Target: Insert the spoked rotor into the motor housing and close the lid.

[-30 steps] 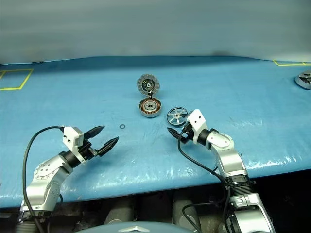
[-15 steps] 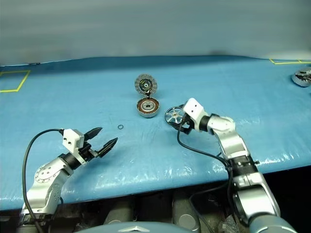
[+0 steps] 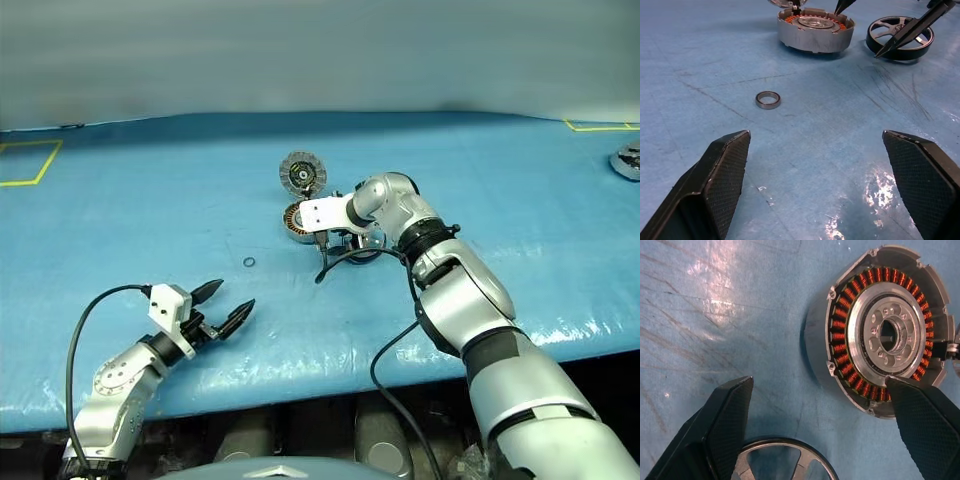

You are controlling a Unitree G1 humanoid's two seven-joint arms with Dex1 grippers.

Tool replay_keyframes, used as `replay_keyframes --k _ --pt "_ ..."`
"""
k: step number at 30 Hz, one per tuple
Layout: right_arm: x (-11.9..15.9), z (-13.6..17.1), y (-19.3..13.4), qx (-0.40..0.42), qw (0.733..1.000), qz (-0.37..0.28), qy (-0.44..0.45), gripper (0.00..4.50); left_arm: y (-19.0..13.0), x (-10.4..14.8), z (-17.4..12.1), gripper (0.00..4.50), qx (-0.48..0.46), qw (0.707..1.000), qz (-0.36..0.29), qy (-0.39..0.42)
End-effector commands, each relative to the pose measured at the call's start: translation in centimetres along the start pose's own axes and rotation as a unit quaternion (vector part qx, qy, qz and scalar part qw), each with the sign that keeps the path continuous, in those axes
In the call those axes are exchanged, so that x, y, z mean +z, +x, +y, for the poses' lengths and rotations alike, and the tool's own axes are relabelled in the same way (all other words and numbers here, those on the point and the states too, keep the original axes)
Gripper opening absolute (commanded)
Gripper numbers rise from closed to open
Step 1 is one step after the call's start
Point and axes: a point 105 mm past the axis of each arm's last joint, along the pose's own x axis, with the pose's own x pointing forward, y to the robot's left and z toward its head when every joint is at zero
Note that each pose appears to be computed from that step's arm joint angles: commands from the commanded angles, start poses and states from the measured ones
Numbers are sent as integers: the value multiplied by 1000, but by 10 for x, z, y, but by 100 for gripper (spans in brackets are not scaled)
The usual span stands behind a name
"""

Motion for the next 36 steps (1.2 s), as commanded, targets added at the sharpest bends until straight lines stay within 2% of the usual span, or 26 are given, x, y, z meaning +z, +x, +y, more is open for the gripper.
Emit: replay_keyframes --k 1,10,17,36 --pt "11 -17 -7 -21 999 7 -27 445 -2 15 -1 450 2 999 -25 24" --pt "41 -29 -6 -38 998 -22 -46 445 -6 11 -4 450 9 1000 -23 16" --pt "55 -27 3 -38 997 -33 -54 445 -8 11 -3 450 21 999 -29 14" --pt "34 -6 20 -10 1000 -12 -16 445 -14 13 0 450 39 998 -31 24"
